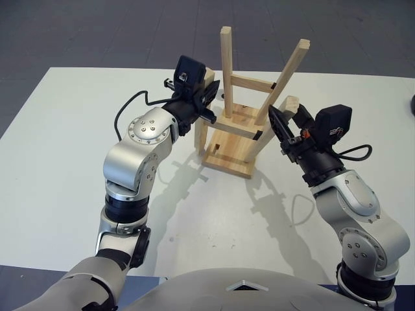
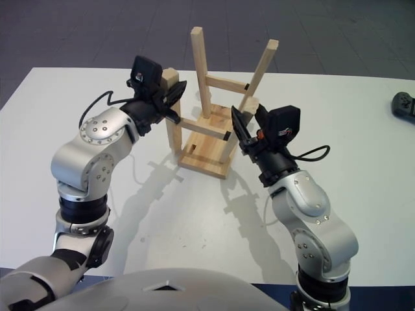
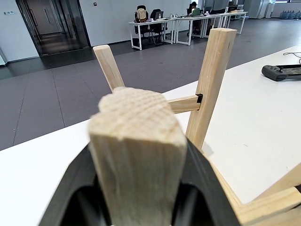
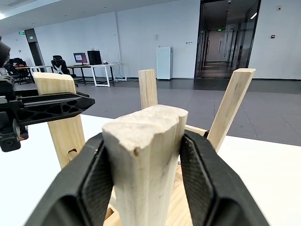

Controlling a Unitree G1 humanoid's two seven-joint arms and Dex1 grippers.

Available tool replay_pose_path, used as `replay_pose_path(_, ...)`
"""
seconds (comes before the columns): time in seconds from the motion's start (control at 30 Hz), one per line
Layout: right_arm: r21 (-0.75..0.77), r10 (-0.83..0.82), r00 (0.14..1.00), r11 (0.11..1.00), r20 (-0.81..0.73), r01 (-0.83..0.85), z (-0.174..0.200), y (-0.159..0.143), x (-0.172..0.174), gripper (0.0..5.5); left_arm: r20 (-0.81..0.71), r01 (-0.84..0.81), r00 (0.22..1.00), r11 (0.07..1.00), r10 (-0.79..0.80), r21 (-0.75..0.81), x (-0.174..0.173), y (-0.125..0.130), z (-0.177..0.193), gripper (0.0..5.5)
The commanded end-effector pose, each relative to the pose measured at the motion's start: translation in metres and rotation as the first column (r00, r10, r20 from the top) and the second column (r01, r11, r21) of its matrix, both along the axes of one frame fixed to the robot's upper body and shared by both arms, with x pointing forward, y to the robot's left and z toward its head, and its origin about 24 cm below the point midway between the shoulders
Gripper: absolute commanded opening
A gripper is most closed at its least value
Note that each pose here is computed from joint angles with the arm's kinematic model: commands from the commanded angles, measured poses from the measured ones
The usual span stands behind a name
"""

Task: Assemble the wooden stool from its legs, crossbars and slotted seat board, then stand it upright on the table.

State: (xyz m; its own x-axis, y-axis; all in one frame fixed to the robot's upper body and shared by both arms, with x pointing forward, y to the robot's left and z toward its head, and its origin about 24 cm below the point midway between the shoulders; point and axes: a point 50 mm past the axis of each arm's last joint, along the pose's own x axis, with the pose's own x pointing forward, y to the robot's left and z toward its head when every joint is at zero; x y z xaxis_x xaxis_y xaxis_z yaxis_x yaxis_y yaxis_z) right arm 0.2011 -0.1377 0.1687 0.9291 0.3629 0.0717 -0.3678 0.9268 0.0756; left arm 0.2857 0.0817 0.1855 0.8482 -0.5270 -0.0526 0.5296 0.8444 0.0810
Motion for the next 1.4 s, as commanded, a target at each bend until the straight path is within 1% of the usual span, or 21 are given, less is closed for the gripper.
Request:
replay_pose_path(0.03,0.02,0.144,0.979,0.99,-0.145,-0.142,-0.017,0.018,-0.005,1.97,-0.039,0.086,0.996,0.996,-0.086,-0.015,-0.006,-0.016,-0.009,1.06)
replay_pose_path(0.23,0.021,0.153,0.98,0.988,-0.129,-0.151,-0.012,0.021,-0.005,1.97,-0.035,0.085,0.996,0.996,-0.085,-0.013,-0.005,-0.016,-0.009,1.06)
replay_pose_path(0.27,0.026,0.153,0.981,0.988,-0.123,-0.151,-0.011,0.021,-0.005,2.26,-0.035,0.085,0.996,0.996,-0.085,-0.013,-0.005,-0.016,-0.01,1.06)
replay_pose_path(0.4,0.061,0.143,0.987,0.989,-0.079,-0.138,-0.005,0.017,-0.003,2.84,-0.033,0.083,0.996,0.996,-0.083,-0.01,-0.005,-0.016,-0.01,1.06)
replay_pose_path(0.53,0.103,0.15,0.988,0.984,-0.029,-0.146,0.003,0.011,-0.003,3.57,-0.03,0.077,0.997,0.997,-0.078,-0.006,-0.004,-0.014,-0.01,1.06)
replay_pose_path(0.6,0.133,0.185,0.983,0.974,-0.009,-0.182,0.007,0.01,-0.005,3.88,-0.031,0.075,0.997,0.997,-0.075,-0.005,-0.004,-0.014,-0.01,1.06)
replay_pose_path(0.7,0.174,0.283,0.959,0.945,-0.001,-0.279,0.009,0.008,-0.013,4.32,-0.032,0.074,0.997,0.997,-0.074,-0.004,-0.003,-0.013,-0.011,1.06)
replay_pose_path(0.83,0.155,0.357,0.934,0.923,-0.006,-0.351,0.012,-0.006,-0.018,4.96,-0.015,0.058,0.998,0.998,-0.058,0.002,0.001,-0.008,-0.007,1.06)
replay_pose_path(0.93,0.115,0.362,0.932,0.926,-0.008,-0.359,0.015,-0.016,-0.02,5.4,0.011,0.072,0.997,0.997,-0.072,-0.025,0.006,-0.004,-0.001,1.06)
replay_pose_path(1.07,0.046,0.339,0.94,0.94,-0.03,-0.337,0.014,-0.024,-0.019,5.4,0.033,0.113,0.993,0.992,-0.112,-0.056,0.009,-0.003,0.005,1.06)
replay_pose_path(1.17,0.035,0.32,0.946,0.947,-0.055,-0.318,0.01,-0.03,-0.021,5.4,0.039,0.126,0.992,0.99,-0.124,-0.068,0.012,0.0,0.007,1.06)
replay_pose_path(1.4,0.036,0.302,0.951,0.953,-0.063,-0.301,0.007,-0.039,-0.023,4.22,0.028,0.141,0.99,0.988,-0.139,-0.063,0.009,0.0,0.002,1.06)
